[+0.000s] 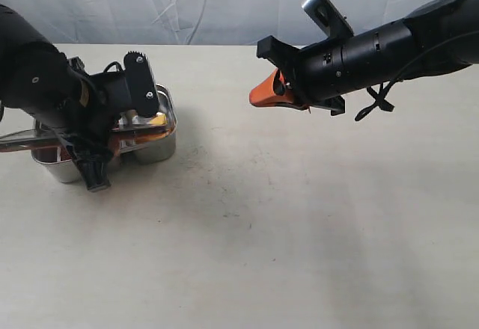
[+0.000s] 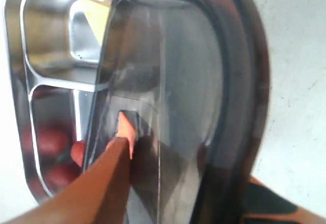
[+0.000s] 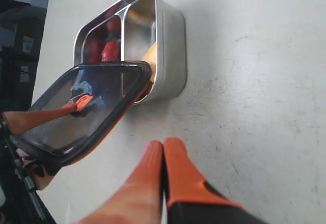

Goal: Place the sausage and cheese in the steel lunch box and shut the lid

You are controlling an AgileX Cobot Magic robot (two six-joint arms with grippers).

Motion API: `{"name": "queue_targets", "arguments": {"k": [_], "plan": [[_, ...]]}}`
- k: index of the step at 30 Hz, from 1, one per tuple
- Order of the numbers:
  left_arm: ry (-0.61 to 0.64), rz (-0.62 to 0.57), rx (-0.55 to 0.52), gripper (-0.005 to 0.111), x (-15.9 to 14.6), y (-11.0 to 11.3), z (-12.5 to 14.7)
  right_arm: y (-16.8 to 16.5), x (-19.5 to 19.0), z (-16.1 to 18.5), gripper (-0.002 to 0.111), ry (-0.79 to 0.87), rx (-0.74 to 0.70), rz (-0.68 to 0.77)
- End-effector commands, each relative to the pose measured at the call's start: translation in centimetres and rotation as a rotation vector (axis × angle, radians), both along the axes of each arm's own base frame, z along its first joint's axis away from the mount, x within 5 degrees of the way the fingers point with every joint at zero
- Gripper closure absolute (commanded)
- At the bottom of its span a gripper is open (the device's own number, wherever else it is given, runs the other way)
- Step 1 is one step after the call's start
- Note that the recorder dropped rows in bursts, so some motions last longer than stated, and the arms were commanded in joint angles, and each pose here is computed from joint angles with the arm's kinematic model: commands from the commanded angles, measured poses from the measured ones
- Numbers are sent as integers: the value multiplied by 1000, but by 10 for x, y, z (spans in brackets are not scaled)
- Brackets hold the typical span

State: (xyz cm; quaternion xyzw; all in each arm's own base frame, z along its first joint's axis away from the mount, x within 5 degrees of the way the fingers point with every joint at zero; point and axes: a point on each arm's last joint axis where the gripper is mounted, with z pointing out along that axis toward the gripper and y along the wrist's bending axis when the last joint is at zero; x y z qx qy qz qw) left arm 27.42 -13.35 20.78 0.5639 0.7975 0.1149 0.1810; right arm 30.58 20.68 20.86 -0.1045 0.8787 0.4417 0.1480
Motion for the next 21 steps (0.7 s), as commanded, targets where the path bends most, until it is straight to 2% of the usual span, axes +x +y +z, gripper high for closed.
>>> {"name": "queue_targets", "arguments": {"k": [1,6,11,16,19,21], "plan": [[15,47,14,107,-6,8,4,-2,1,5,108,-22,1,4],[-76,62,2,107,-3,10,15,-2,1,5,108,-22,1,4],[-196,68,37,107,3,16,26,-2,1,5,108,-24,-2,2],[-280,33,50,107,9,15,31,-2,0,4,108,-30,-17,16],[-385,6,84,107,16,16,38,-2,0,4,108,-30,-17,16],[-411,-15,68,107,19,13,36,-2,0,4,108,-31,-18,17]]}}
